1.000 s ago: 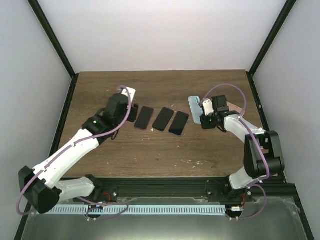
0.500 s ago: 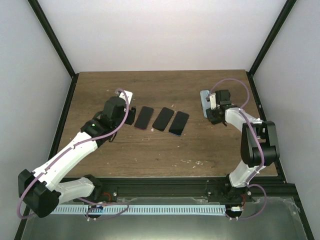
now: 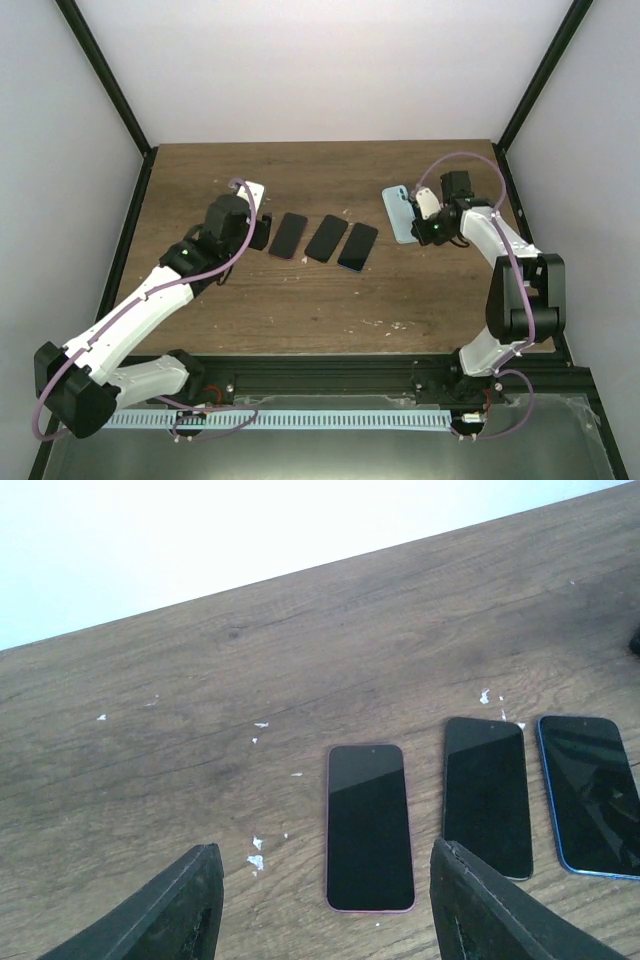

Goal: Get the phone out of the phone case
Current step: Place the phone case at the center of the board.

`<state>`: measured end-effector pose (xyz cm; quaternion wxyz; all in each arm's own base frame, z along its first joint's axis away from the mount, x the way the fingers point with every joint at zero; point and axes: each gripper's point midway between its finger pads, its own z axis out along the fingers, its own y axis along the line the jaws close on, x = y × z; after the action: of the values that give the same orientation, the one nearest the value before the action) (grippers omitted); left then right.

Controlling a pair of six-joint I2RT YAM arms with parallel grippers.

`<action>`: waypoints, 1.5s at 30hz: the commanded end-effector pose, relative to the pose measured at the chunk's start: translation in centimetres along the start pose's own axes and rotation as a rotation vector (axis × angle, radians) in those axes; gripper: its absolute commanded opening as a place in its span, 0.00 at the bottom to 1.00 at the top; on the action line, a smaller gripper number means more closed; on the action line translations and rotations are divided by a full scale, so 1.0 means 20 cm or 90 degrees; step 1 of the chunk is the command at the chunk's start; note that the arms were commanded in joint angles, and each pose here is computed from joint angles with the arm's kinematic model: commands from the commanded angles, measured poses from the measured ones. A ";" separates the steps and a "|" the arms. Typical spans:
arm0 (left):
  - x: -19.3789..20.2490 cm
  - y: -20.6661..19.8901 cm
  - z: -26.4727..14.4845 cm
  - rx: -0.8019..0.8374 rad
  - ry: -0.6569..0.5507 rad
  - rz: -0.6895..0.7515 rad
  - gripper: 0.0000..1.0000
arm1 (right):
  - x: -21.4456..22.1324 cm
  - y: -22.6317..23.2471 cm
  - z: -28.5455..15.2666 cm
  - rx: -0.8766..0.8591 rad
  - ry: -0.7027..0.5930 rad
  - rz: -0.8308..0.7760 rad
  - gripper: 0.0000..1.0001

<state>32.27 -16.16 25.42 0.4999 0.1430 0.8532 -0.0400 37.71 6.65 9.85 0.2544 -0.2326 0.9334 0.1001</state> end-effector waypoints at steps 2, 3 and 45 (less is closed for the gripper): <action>-0.02 -0.01 -0.02 0.011 -0.018 0.004 0.57 | 0.22 0.08 0.01 -0.071 0.152 -0.018 0.01; -0.02 -0.01 -0.02 0.012 -0.018 0.005 0.57 | 0.26 0.09 0.02 -0.082 0.178 -0.013 0.01; 0.00 0.04 -0.01 -0.023 -0.014 0.005 0.65 | -0.41 0.05 -0.51 -0.100 -0.119 -0.002 0.53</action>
<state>32.05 -15.97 25.56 0.5089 0.1562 0.8459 -0.0336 37.91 6.18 15.28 0.2072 -0.2263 0.9360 0.1724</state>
